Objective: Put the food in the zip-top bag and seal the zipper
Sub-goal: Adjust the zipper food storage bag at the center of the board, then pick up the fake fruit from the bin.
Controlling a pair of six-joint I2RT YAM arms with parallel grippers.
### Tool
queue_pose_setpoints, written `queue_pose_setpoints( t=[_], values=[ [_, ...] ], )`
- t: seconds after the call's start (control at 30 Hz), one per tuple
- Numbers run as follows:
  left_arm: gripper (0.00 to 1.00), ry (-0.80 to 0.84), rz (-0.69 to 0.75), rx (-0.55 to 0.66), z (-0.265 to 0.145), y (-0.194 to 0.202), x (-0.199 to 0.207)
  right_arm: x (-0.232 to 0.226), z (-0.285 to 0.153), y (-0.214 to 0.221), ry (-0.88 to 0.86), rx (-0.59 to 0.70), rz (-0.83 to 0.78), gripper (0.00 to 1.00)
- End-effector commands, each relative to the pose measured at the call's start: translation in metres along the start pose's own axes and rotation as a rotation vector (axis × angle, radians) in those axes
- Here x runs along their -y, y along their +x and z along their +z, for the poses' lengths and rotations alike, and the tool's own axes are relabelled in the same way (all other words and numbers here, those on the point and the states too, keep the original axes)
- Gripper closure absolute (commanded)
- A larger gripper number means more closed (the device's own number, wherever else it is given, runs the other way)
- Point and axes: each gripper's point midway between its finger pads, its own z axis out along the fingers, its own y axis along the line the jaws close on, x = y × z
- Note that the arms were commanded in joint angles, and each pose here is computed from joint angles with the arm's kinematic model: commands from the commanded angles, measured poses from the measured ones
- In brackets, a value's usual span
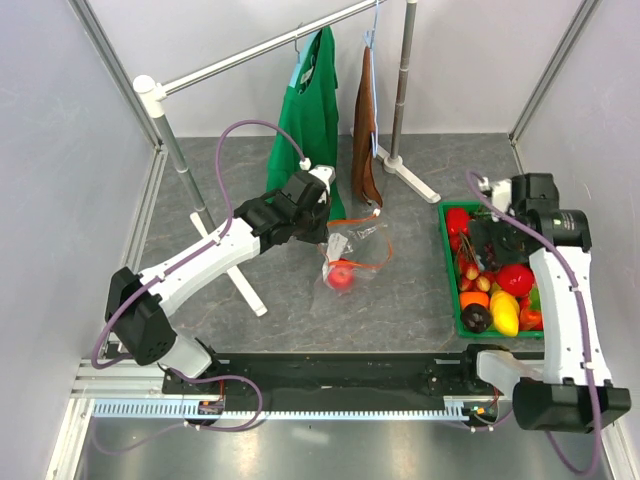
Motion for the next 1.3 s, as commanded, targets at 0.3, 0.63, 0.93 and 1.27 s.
queue_pose_setpoints(
  t=[0.3,0.63,0.93,1.27],
  values=[
    [0.98,0.060,0.058,0.105,-0.023,-0.018,0.004,0.052,-0.007,0.090,0.213,-0.335,0.147,0.02],
    [0.98,0.077,0.068,0.112,-0.024,-0.022,0.008,0.058,0.007,0.098,0.192,-0.399,0.152,0.02],
    [0.98,0.094,0.081,0.097,-0.018,-0.023,0.014,0.117,0.024,0.045,0.152,-0.288,0.234,0.02],
    [0.98,0.087,0.076,0.090,-0.012,-0.027,0.016,0.145,0.078,0.032,0.109,-0.234,0.417,0.02]
  ],
)
